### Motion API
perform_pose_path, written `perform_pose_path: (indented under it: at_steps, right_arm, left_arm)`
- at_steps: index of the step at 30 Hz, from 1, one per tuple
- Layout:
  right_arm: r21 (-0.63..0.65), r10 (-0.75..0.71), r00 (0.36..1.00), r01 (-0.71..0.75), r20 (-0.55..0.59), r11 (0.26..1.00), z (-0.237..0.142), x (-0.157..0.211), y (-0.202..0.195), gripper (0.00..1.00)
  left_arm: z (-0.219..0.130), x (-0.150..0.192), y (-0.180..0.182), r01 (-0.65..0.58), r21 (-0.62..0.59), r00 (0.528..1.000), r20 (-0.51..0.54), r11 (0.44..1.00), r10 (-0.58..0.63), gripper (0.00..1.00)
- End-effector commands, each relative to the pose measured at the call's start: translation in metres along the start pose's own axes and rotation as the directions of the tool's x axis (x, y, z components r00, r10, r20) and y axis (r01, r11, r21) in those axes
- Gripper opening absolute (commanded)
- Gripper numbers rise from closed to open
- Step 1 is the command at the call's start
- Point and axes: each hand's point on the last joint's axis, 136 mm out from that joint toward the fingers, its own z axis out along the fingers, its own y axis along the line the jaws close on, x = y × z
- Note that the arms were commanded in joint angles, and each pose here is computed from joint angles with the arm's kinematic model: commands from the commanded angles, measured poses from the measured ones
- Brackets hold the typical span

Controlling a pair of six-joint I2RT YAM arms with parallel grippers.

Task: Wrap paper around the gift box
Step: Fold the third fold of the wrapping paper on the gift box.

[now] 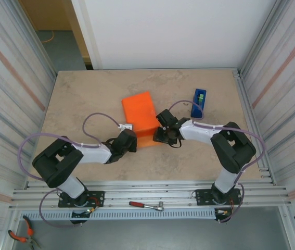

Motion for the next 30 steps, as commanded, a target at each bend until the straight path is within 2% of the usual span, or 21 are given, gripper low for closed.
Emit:
perform_pose_path:
  at_steps: [1, 4, 11, 13, 17, 21, 23, 28, 30]
  right_arm:
    - [-0.003, 0.0, 1.0, 0.0, -0.005, 1.0, -0.014, 0.003, 0.0, 0.52]
    - [0.001, -0.006, 1.0, 0.006, -0.003, 1.0, -0.011, -0.004, -0.001, 0.56]
    - [-0.017, -0.003, 1.0, 0.003, 0.007, 1.0, 0.001, -0.028, 0.005, 0.56]
    - [-0.021, -0.005, 1.0, 0.005, 0.007, 1.0, 0.002, -0.03, 0.006, 0.55]
    - [-0.016, -0.002, 1.0, 0.002, -0.006, 1.0, 0.009, -0.028, 0.005, 0.52]
    - [-0.012, 0.006, 1.0, -0.006, -0.014, 1.0, 0.014, -0.024, 0.003, 0.46]
    - [-0.003, 0.004, 1.0, -0.004, -0.011, 1.0, 0.016, -0.02, 0.005, 0.39]
    - [-0.002, 0.02, 1.0, -0.02, -0.003, 1.0, 0.017, -0.014, 0.008, 0.14]
    - [0.004, 0.023, 1.0, -0.023, -0.001, 1.0, 0.016, -0.011, 0.009, 0.16]
  left_arm:
    - [-0.005, -0.007, 0.012, -0.023, -0.029, 1.0, 0.014, 0.999, 0.024, 0.15]
    - [-0.007, -0.012, 0.009, -0.038, -0.007, 0.999, 0.017, 0.999, 0.038, 0.25]
    - [-0.019, -0.02, -0.001, -0.02, 0.102, 1.0, 0.009, 0.995, 0.019, 0.6]
    - [-0.021, -0.023, -0.004, -0.005, 0.124, 1.0, 0.007, 0.992, 0.004, 0.64]
    - [-0.017, -0.028, -0.005, 0.016, 0.118, 1.0, 0.004, 0.993, -0.016, 0.64]
    - [-0.006, -0.029, -0.006, 0.048, 0.101, 0.999, -0.005, 0.994, -0.047, 0.57]
    - [-0.002, -0.029, -0.004, 0.063, 0.082, 0.998, -0.002, 0.995, -0.063, 0.52]
    - [0.007, -0.032, -0.003, 0.056, 0.054, 0.998, 0.0, 0.997, -0.056, 0.43]
    - [0.009, -0.032, -0.002, 0.048, 0.046, 0.999, -0.004, 0.998, -0.048, 0.43]
